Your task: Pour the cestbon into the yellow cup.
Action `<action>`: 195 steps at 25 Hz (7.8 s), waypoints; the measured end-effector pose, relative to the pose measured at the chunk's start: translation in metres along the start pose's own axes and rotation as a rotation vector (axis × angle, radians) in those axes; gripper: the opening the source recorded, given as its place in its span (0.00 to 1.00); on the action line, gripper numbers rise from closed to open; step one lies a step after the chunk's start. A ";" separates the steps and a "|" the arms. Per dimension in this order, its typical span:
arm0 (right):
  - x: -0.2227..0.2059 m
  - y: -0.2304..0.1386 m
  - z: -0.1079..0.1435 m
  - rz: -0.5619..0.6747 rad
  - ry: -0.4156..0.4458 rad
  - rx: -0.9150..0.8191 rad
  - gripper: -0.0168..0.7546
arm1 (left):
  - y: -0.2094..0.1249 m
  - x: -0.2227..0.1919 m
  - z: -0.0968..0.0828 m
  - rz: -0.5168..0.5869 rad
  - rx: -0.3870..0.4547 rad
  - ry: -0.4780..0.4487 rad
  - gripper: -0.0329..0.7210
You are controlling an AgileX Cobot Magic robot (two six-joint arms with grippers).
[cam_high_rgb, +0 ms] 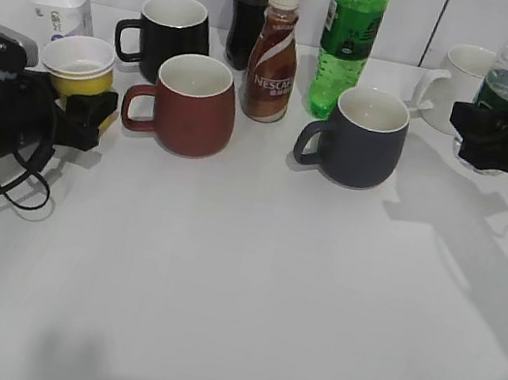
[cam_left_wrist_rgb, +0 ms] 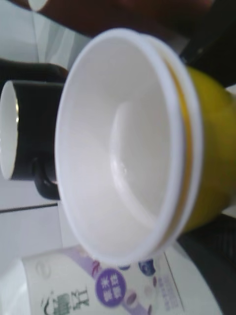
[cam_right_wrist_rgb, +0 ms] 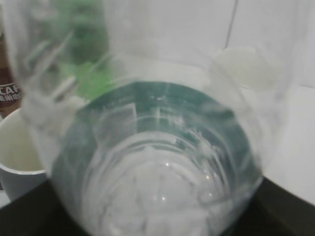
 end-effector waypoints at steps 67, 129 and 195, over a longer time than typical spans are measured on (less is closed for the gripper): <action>-0.046 -0.065 -0.051 -0.063 -0.149 0.057 0.68 | -0.008 0.031 -0.003 0.145 0.006 -0.006 0.89; 0.051 -0.094 -0.036 0.342 -0.238 -0.127 0.79 | 0.085 0.176 -0.005 0.511 0.219 0.017 0.81; 0.317 -0.022 0.025 0.121 -0.262 -0.066 0.69 | 0.095 0.378 -0.005 0.366 0.114 0.314 0.69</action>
Point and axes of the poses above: a point on each arm's last joint axis where the gripper is mounted, x pointing back along that axis away from the gripper, z along the wrist's bending axis when the last joint is at zero, y = z × x, the point moved 8 cm from there along -x, pointing out along that axis toward the gripper, and after that the axes turned 15 degrees about -x, right-handed, at the moved point
